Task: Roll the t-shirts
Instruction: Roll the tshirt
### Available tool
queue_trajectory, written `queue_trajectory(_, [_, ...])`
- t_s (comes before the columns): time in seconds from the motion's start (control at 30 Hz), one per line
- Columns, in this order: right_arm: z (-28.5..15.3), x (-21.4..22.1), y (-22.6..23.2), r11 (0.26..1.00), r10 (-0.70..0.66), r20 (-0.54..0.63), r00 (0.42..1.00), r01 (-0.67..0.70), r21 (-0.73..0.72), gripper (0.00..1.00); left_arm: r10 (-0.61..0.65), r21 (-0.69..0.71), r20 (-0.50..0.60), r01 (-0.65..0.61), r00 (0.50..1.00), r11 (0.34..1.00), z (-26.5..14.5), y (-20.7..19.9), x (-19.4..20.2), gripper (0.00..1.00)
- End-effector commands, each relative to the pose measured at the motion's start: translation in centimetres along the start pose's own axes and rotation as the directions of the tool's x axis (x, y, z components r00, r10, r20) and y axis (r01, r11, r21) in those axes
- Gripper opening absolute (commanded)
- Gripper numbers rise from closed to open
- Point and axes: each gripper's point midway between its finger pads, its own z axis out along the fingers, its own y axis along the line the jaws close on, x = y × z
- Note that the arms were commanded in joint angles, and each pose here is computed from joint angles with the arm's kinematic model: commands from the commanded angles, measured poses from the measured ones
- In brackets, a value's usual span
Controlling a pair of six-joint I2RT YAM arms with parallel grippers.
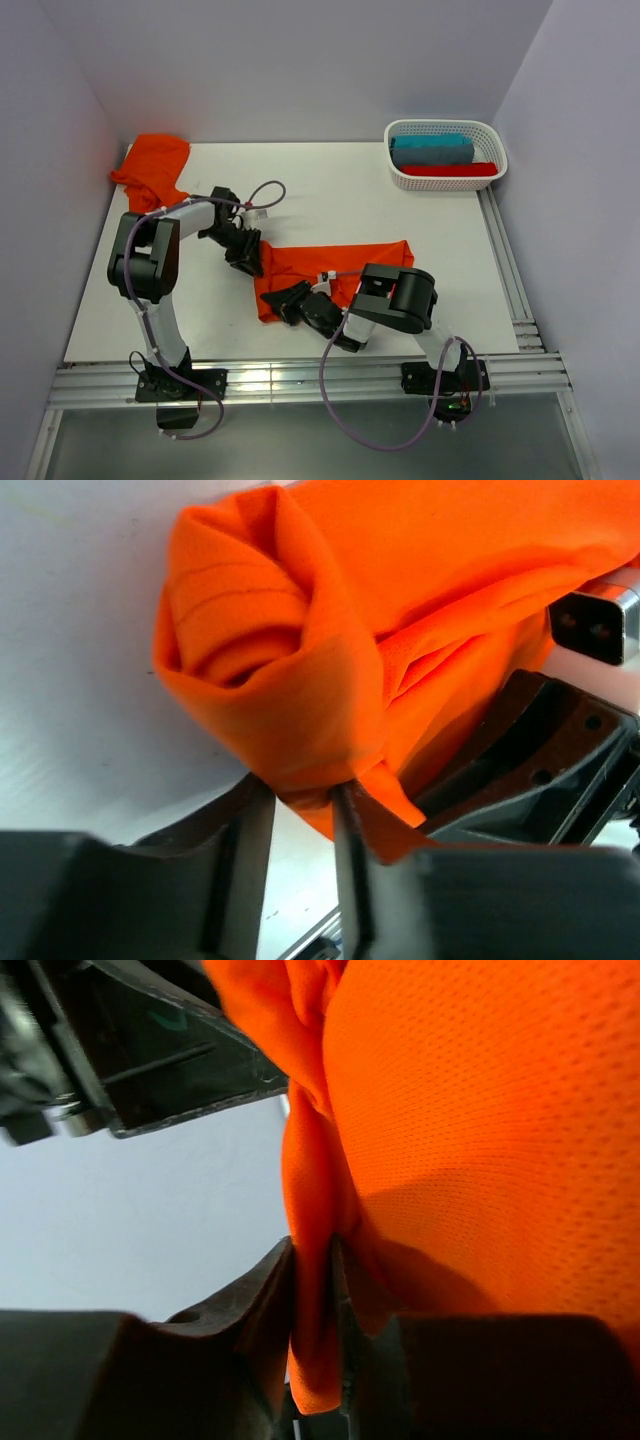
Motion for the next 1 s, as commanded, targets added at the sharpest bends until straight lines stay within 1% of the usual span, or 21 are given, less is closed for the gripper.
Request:
queue_trajectory(0.0, [-0.1,0.7,-0.6,0.998,-0.020,-0.022,1.000,0.021,0.066,0.29,0.057,-0.176,0.055,-0.047,0.997,0.983,0.5,2.2,-2.4,0.27])
queue_trajectory(0.03, [0.0,1.1,0.3,0.998,-0.030,-0.029,0.999,0.032,0.061,0.31,0.068,-0.209,0.049,-0.057,0.996,0.976,0.4,2.3,-2.4,0.24])
queue_trajectory(0.07, [-0.1,0.8,-1.0,0.989,-0.073,-0.021,0.997,0.075,0.125,0.35,0.071,-0.224,0.041,-0.061,0.997,0.973,0.3,2.4,-2.2,0.21])
queue_trajectory(0.1, [-0.2,1.1,-0.4,0.987,-0.090,-0.024,0.996,0.092,0.134,0.37,0.074,-0.238,0.034,-0.064,0.997,0.969,0.3,2.4,-2.1,0.16])
queue_trajectory(0.13, [-0.1,0.9,-1.6,0.968,-0.131,-0.015,0.991,0.132,0.212,0.39,0.088,-0.274,0.030,-0.077,0.996,0.959,0.1,2.7,-2.1,0.14])
queue_trajectory(0.17, [-0.1,0.6,-1.9,0.954,-0.176,-0.007,0.984,0.172,0.246,0.44,0.097,-0.288,0.021,-0.087,0.995,0.954,0.1,2.7,-1.9,0.13])
queue_trajectory(0.2, [-0.3,0.8,-1.5,0.942,-0.205,-0.008,0.979,0.200,0.270,0.47,0.101,-0.300,0.013,-0.092,0.995,0.950,0.1,2.8,-1.7,0.13])
queue_trajectory(0.23, [-0.4,0.4,-2.4,0.902,-0.261,-0.002,0.965,0.244,0.356,0.48,0.111,-0.322,0.009,-0.102,0.994,0.941,0.0,2.8,-1.7,0.12])
queue_trajectory(0.3, [-0.7,-0.2,-2.4,0.853,-0.349,0.016,0.937,0.311,0.420,0.50,0.121,-0.339,-0.001,-0.114,0.993,0.934,-0.1,2.9,-1.5,0.12])
queue_trajectory(0.33, [-1.2,0.0,-2.2,0.815,-0.392,0.006,0.920,0.344,0.466,0.50,0.128,-0.345,-0.006,-0.122,0.992,0.931,-0.1,2.8,-1.4,0.12])
queue_trajectory(0.5, [-1.9,0.0,-1.8,0.695,-0.523,-0.029,0.852,0.446,0.564,0.55,0.149,-0.375,-0.024,-0.147,0.989,0.915,-0.3,2.7,-1.6,0.12])
queue_trajectory(0.57, [-2.3,0.3,-1.2,0.637,-0.568,-0.058,0.821,0.484,0.600,0.57,0.158,-0.384,-0.030,-0.157,0.987,0.910,-0.4,2.6,-1.6,0.12])
queue_trajectory(0.63, [-2.6,0.1,-0.2,0.584,-0.615,-0.060,0.786,0.505,0.636,0.59,0.162,-0.388,-0.039,-0.165,0.986,0.907,-0.3,2.4,-1.5,0.12])
queue_trajectory(0.67, [-2.8,0.4,0.1,0.564,-0.633,-0.071,0.771,0.522,0.640,0.59,0.165,-0.388,-0.039,-0.167,0.986,0.906,-0.4,2.3,-1.6,0.12])
queue_trajectory(0.73, [-3.2,0.1,1.5,0.526,-0.678,-0.053,0.733,0.534,0.661,0.59,0.172,-0.390,-0.046,-0.177,0.984,0.904,-0.3,2.2,-1.6,0.12])
queue_trajectory(0.77, [-3.3,0.1,2.0,0.515,-0.695,-0.048,0.717,0.543,0.663,0.58,0.173,-0.391,-0.048,-0.178,0.984,0.903,-0.3,2.1,-1.5,0.12])
queue_trajectory(0.8, [-3.1,0.6,3.2,0.521,-0.705,-0.039,0.708,0.555,0.648,0.57,0.176,-0.394,-0.049,-0.181,0.983,0.901,-0.3,2.1,-1.6,0.12])
queue_trajectory(0.83, [-3.1,0.3,3.8,0.500,-0.735,-0.036,0.677,0.577,0.646,0.56,0.178,-0.394,-0.050,-0.184,0.983,0.900,-0.3,2.0,-1.6,0.12])
queue_trajectory(0.9, [-2.2,0.7,5.1,0.491,-0.758,-0.030,0.652,0.600,0.632,0.54,0.182,-0.398,-0.055,-0.189,0.982,0.898,-0.3,1.9,-1.5,0.13])
queue_trajectory(0.93, [-2.0,0.5,5.3,0.464,-0.778,-0.037,0.627,0.613,0.639,0.52,0.182,-0.399,-0.055,-0.189,0.982,0.897,-0.4,1.9,-1.6,0.13])
queue_trajectory(0.97, [-1.6,0.3,5.6,0.427,-0.806,-0.048,0.590,0.636,0.642,0.48,0.186,-0.398,-0.061,-0.195,0.981,0.897,-0.4,1.8,-1.5,0.13])
